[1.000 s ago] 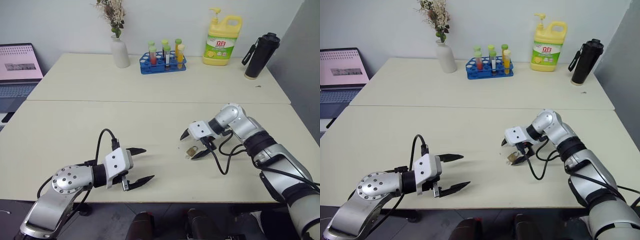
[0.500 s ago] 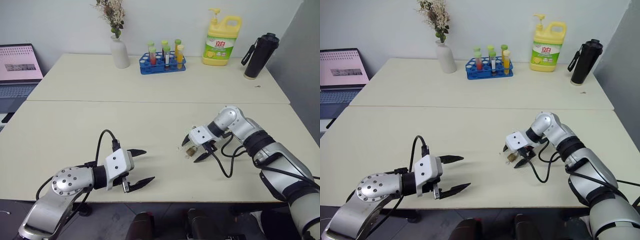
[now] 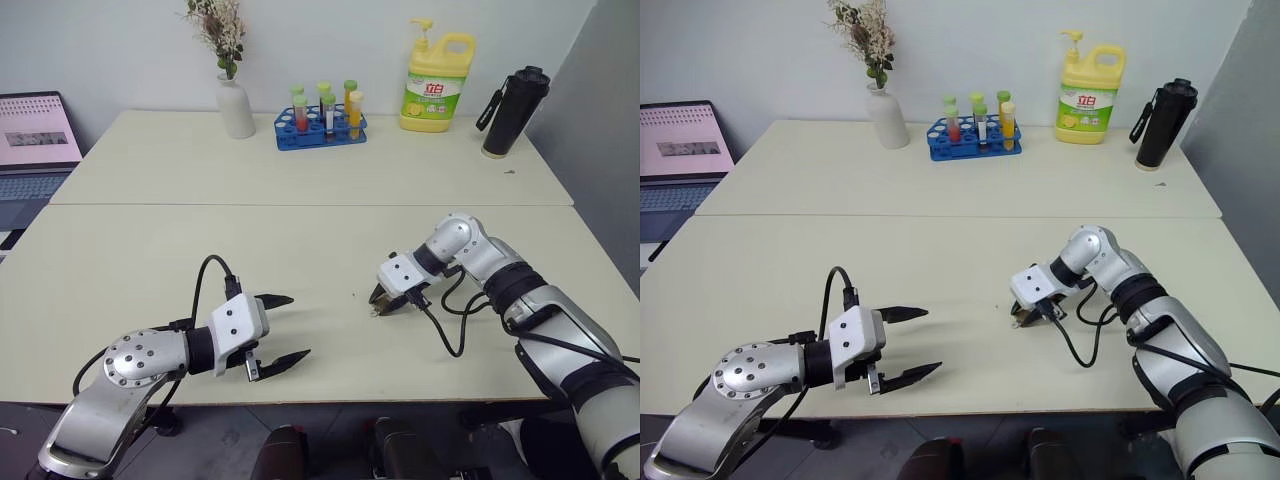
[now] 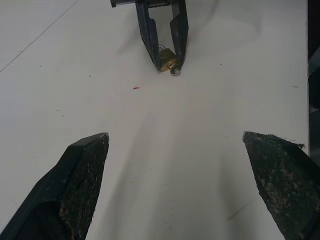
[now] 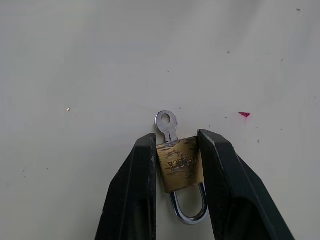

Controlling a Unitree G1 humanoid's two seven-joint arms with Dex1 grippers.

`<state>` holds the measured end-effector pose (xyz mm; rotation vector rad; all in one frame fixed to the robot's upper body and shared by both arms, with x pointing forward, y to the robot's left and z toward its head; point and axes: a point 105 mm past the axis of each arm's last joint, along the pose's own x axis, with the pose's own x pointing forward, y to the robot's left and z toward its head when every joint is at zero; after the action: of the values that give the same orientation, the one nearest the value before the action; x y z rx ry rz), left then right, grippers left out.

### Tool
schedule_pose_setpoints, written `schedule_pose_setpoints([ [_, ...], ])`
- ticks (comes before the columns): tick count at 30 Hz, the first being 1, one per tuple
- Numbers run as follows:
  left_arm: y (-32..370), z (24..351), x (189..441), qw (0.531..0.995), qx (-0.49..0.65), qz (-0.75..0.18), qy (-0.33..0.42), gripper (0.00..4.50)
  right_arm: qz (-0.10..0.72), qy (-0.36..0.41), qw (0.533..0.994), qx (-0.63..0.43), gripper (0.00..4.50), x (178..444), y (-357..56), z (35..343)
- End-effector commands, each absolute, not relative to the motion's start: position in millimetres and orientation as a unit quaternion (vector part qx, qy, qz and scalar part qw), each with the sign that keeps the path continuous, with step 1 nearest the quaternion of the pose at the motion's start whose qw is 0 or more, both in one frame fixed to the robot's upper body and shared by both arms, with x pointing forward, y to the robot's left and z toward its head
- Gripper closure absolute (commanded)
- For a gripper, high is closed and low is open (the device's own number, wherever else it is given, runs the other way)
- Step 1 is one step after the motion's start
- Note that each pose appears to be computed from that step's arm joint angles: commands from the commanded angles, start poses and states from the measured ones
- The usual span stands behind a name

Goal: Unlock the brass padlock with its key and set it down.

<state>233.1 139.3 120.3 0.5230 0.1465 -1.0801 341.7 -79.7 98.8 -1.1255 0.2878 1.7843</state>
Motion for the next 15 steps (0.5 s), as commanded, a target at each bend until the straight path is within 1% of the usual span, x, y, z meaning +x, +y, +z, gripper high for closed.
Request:
schedule_pose_setpoints([
  [1,136,126,233,0.822,0.252,-0.508,0.052,0.0,0.684,0.103,0.584,-0.425,3.64,350,-89,123],
  [2,134,125,233,0.823,0.25,-0.508,0.051,0.0,0.666,0.1,0.607,-0.422,3.64,348,-93,125],
  [4,133,124,233,0.822,0.249,-0.509,0.051,0.0,0.644,0.098,0.635,-0.417,3.64,342,-96,128],
  [7,132,124,234,0.82,0.25,-0.513,0.049,0.0,0.603,0.092,0.678,-0.41,3.64,333,-100,121],
  [8,132,124,235,0.819,0.251,-0.513,0.049,0.0,0.595,0.092,0.685,-0.409,3.64,332,-100,120],
  [11,131,124,237,0.817,0.25,-0.517,0.048,0.0,0.547,0.104,0.735,-0.388,3.64,333,-99,110],
  [13,130,124,238,0.815,0.251,-0.521,0.046,0.0,0.529,0.11,0.752,-0.377,3.64,332,-99,105],
  [15,129,123,239,0.813,0.251,-0.524,0.046,0.0,0.518,0.114,0.765,-0.365,2.91,332,-98,103],
])
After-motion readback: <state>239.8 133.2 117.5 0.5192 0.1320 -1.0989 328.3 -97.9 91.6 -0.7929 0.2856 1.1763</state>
